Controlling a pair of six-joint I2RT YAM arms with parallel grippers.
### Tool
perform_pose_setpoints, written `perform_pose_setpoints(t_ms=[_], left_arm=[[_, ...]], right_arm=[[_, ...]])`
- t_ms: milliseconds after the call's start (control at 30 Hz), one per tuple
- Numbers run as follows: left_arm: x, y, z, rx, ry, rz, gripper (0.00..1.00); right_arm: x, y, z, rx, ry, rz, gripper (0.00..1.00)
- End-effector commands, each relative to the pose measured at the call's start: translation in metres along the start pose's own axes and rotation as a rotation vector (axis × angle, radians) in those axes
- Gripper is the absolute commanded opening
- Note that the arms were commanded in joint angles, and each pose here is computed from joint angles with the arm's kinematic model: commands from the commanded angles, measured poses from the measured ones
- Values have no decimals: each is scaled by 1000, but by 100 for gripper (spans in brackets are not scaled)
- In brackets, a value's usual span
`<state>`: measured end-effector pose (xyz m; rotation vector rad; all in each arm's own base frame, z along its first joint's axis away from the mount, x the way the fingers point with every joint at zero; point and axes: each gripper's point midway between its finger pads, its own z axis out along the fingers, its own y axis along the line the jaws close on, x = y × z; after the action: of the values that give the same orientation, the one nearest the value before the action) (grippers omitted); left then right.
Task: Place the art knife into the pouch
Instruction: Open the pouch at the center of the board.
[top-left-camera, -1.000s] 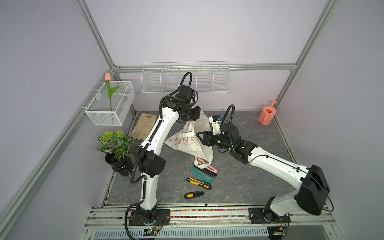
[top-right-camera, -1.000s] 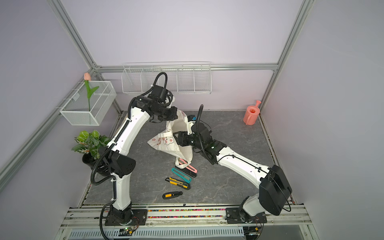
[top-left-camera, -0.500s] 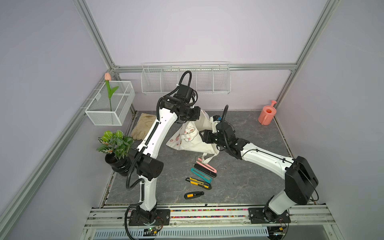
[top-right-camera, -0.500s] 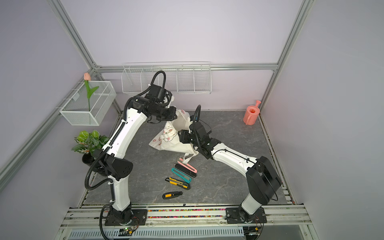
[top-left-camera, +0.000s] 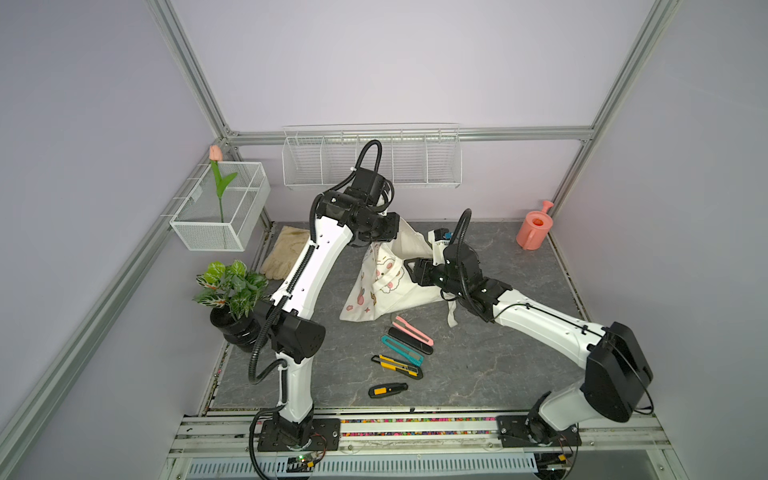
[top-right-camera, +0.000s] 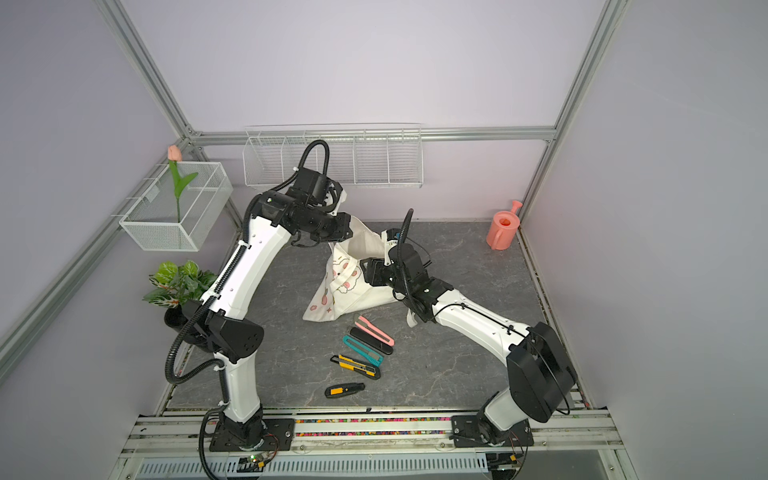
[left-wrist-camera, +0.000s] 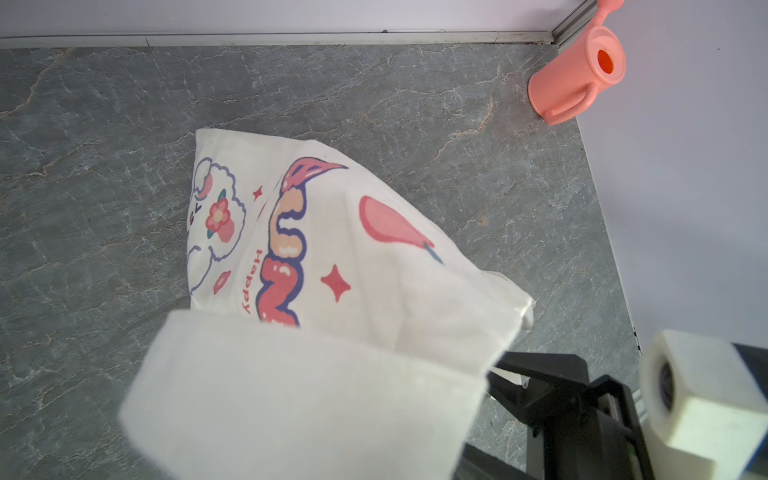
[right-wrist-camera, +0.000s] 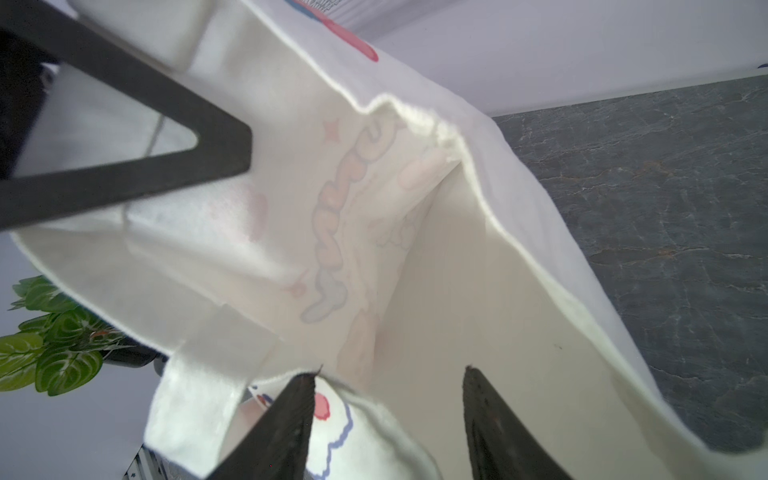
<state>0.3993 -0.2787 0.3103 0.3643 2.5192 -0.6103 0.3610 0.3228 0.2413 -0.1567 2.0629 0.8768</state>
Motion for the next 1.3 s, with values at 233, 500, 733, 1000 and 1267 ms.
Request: perform_pose_setpoints(t_ms=[233, 500, 733, 1000, 1267], left_arm=[[10, 0, -3, -4, 17, 18, 0], [7, -7, -6, 29, 1, 8, 0], [-2, -22, -22, 89, -26, 7, 0], [-15, -31, -49, 109, -68, 33, 0], [-24, -17, -29, 114, -52, -29, 0]], right_arm=[[-18, 15, -10, -71, -43, 0, 60], [-14, 12, -1, -61, -34, 10, 61], [14, -3, 34, 30, 18, -67, 61], [25, -56, 35, 296, 29, -205, 61], [17, -50, 14, 305, -28, -264, 61]])
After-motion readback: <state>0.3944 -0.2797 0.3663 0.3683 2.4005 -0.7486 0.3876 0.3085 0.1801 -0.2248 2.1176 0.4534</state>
